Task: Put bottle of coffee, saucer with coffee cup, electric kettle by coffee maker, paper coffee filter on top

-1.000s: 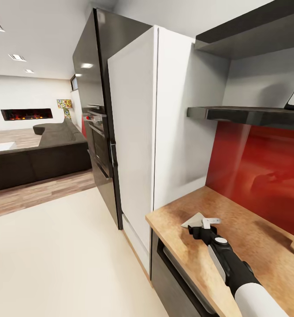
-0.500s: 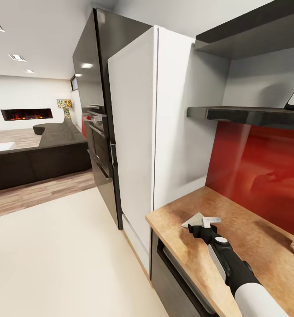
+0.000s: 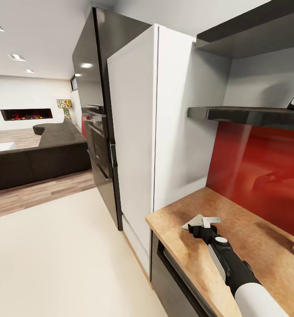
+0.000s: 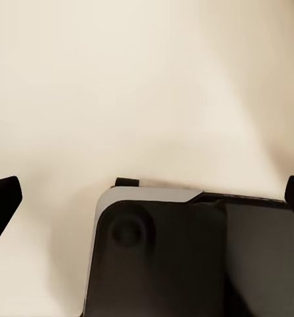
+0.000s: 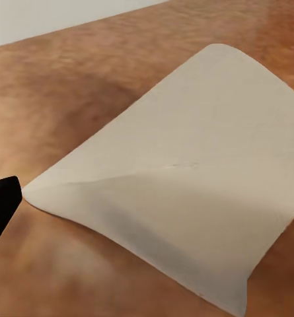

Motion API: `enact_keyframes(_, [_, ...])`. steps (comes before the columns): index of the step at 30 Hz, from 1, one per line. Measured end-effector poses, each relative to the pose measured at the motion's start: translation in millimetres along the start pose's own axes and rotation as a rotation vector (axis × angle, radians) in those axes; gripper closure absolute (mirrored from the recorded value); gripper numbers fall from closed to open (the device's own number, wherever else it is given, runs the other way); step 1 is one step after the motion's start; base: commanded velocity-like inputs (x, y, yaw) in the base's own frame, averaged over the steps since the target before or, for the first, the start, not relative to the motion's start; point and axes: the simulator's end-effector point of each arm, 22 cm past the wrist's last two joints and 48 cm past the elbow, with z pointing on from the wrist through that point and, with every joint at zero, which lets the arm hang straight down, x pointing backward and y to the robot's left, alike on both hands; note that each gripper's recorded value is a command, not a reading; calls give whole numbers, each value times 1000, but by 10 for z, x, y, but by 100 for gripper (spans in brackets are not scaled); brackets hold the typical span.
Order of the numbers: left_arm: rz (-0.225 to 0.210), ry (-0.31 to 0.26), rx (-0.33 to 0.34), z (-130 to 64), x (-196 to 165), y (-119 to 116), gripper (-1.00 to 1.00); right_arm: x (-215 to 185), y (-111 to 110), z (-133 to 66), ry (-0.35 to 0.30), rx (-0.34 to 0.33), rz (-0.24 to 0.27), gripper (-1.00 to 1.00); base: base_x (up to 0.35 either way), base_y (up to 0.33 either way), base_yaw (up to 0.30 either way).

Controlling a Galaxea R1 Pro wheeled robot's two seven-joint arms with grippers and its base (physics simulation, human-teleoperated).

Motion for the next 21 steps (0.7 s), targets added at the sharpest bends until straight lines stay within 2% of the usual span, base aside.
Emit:
enact_keyframes(8, [0, 2, 0, 0, 4, 1, -100, 16, 0, 6, 4, 0, 0, -100, 2, 0, 100])
enact_keyframes(21, [0, 2, 0, 0, 6, 1, -100, 16, 1, 6, 4, 0, 0, -100, 48, 0, 8])
